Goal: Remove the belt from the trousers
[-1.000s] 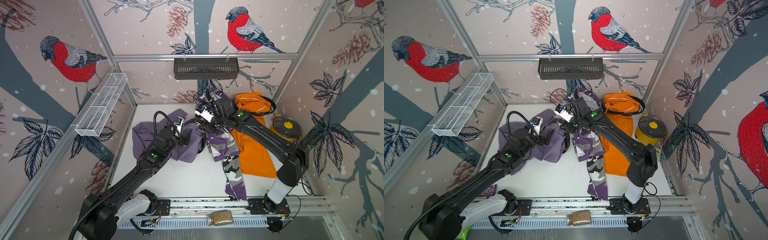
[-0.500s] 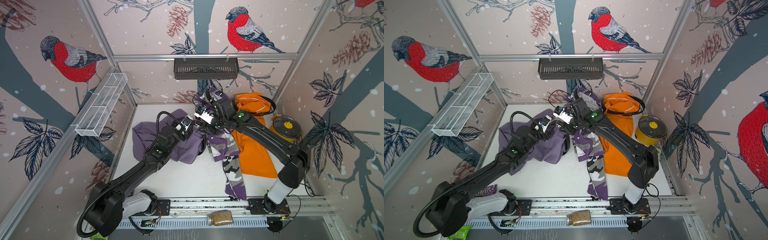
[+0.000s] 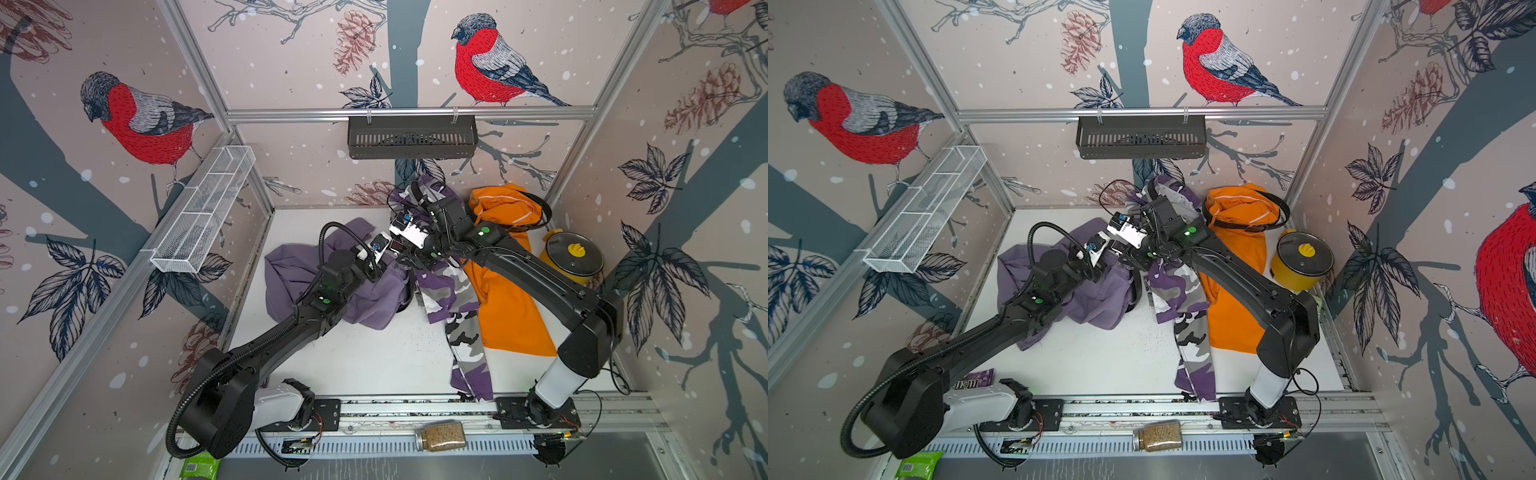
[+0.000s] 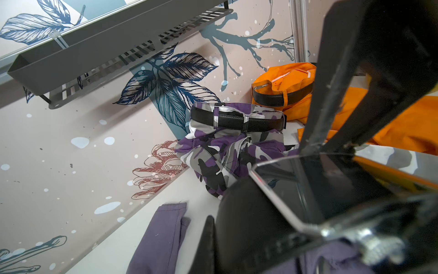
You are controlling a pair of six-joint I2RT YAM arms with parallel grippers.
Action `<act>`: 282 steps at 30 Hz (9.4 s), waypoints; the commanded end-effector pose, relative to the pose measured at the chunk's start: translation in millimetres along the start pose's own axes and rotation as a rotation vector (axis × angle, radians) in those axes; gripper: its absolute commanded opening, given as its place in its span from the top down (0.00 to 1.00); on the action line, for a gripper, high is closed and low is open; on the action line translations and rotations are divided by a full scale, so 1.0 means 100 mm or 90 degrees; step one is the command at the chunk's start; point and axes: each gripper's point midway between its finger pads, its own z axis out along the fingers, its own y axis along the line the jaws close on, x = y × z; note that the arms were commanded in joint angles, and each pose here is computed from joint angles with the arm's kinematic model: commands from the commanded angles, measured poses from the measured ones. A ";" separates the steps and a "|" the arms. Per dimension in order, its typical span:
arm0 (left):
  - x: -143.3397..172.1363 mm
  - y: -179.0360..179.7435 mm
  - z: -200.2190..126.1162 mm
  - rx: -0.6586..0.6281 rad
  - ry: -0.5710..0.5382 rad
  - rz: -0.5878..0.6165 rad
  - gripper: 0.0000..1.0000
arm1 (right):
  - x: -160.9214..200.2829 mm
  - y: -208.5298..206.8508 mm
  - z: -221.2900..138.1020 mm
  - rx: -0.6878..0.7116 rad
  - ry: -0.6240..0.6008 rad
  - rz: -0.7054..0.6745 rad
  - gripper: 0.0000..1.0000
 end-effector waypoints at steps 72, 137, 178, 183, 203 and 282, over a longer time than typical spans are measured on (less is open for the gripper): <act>0.68 -0.08 -0.32 -0.025 0.226 -0.148 1.00 | 0.04 0.18 0.08 -0.002 -0.152 0.067 0.96; -0.58 0.42 -0.08 -0.087 0.079 -0.031 0.00 | -0.11 0.05 -0.16 -0.011 -0.104 0.062 1.00; 0.52 1.74 -0.56 -0.250 0.026 -0.580 1.00 | 0.24 -0.09 -0.28 0.015 -0.095 0.110 1.00; 0.31 1.44 -0.23 -0.164 0.077 -0.490 0.57 | 0.19 -0.13 -0.29 0.021 -0.105 0.113 1.00; -0.38 0.68 -0.11 0.125 0.180 -0.422 0.00 | 0.11 -0.40 -0.48 0.066 -0.126 0.164 1.00; -0.80 0.44 -0.90 0.085 -0.034 -0.338 1.00 | 0.93 0.93 0.71 -0.241 0.012 0.262 0.25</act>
